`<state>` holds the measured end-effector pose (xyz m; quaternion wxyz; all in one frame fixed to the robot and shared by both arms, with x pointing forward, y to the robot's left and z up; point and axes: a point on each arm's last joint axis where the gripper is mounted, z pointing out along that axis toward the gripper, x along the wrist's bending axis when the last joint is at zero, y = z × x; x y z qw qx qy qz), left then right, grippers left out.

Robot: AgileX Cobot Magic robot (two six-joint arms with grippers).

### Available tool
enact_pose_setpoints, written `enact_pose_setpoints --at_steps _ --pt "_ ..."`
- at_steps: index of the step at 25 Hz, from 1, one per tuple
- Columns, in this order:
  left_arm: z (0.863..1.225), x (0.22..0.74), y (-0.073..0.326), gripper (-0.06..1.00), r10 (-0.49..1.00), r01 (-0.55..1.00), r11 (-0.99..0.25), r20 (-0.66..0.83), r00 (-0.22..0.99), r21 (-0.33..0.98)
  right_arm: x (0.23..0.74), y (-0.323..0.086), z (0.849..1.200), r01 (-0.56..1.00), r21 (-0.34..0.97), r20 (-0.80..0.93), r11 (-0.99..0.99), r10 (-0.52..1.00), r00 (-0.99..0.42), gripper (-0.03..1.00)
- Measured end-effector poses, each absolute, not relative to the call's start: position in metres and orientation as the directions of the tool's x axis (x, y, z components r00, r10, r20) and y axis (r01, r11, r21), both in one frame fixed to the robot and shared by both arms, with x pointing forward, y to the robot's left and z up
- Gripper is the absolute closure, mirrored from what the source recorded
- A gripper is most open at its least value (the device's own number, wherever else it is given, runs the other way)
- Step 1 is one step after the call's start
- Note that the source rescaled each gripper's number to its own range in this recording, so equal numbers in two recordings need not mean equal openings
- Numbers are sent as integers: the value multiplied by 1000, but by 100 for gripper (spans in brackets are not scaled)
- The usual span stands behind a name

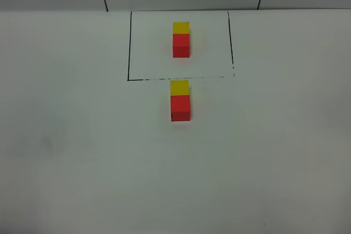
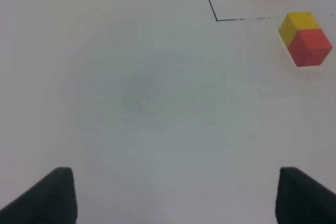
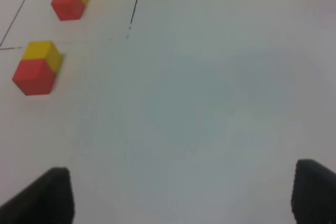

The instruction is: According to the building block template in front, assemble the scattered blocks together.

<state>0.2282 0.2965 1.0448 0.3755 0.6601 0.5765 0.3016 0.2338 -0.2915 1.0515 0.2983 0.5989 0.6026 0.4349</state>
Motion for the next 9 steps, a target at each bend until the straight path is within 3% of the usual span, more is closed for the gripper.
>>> enact_pose_setpoints --at_steps 9 --pt "1045 228 296 31 988 535 -53 -35 153 843 234 -291 1052 462 882 161 -96 981 -105 15"
